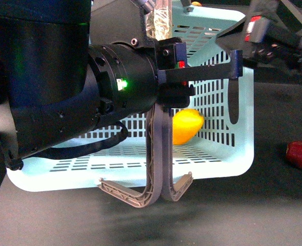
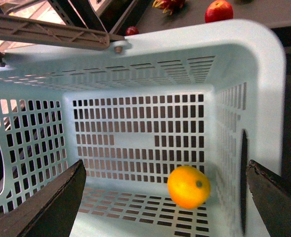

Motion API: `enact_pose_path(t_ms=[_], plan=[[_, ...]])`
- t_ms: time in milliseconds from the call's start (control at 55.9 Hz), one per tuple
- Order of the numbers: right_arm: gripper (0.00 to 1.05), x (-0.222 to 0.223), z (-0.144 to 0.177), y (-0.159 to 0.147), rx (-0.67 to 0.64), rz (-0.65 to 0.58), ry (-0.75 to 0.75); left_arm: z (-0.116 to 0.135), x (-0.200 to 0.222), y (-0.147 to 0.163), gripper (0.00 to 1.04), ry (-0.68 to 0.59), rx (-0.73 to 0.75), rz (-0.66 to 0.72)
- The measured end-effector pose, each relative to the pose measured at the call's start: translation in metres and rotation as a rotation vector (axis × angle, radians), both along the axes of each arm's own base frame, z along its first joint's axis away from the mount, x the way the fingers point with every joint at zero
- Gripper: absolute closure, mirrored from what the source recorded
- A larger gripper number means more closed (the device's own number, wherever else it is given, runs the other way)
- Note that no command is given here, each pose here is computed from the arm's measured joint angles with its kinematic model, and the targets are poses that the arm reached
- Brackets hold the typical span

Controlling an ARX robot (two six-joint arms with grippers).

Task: Pick mango with right arm and hold basket with left

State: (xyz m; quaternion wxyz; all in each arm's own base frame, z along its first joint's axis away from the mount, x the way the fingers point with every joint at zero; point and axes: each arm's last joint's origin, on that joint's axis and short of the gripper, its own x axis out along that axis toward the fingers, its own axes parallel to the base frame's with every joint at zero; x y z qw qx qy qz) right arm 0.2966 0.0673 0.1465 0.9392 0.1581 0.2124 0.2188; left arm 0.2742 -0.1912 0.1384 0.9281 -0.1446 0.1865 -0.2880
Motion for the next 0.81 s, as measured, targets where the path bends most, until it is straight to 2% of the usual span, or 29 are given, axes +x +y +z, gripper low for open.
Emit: enact_pose_path(t_ms=[340,555,626,805], plan=[[0.08,-0.067,0.027,-0.048,0.008,-0.098,-0.058,0.0,0.0,0.0,0.99,0.0,0.001,0.003],[0.08,-0.115,0.029,-0.059,-0.011,-0.185,-0.071,0.0,0.0,0.0,0.99,0.002,-0.003,-0.001],[0.08,-0.136,0.026,-0.063,-0.023,-0.247,-0.086,0.0,0.0,0.0,0.99,0.002,-0.003,-0.002],[0.08,-0.146,0.028,-0.067,-0.027,-0.311,-0.132,0.0,0.0,0.0,0.99,0.002,-0.002,0.002]])
